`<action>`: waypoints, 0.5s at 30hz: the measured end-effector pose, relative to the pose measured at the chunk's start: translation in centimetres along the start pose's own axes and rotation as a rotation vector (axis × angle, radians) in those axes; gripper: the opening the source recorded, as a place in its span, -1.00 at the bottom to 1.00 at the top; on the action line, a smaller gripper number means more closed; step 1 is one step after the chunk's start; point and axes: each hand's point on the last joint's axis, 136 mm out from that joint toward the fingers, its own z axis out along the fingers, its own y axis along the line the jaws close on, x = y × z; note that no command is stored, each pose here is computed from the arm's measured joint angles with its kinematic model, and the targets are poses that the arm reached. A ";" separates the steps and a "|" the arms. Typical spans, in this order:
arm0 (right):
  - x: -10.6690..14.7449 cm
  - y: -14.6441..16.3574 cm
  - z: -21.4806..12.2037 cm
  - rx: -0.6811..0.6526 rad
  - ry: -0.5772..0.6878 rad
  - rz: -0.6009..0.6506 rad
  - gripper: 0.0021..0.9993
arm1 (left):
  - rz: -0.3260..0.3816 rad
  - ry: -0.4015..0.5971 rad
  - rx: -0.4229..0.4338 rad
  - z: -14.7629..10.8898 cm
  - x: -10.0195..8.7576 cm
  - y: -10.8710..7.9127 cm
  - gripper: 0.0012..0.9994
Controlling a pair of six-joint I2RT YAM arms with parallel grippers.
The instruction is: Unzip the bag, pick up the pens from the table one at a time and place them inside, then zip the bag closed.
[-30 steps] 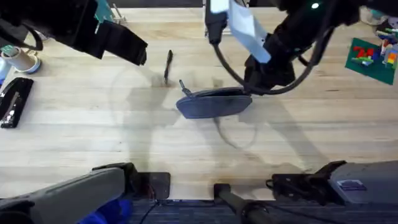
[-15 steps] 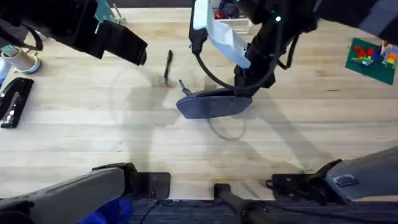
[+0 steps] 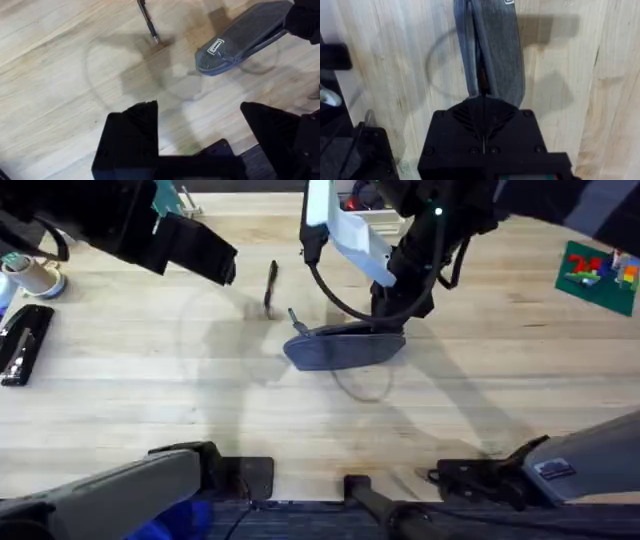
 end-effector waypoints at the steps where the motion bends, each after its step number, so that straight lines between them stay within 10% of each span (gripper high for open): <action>1: 0.0 0.0 0.0 0.000 0.000 0.000 -0.94 | 0.000 0.000 0.000 0.0 0.0 0.0 0.99; 15: -0.2 -0.3 0.2 0.006 -0.004 0.003 -0.94 | 0.000 0.000 0.000 0.0 0.0 0.0 0.99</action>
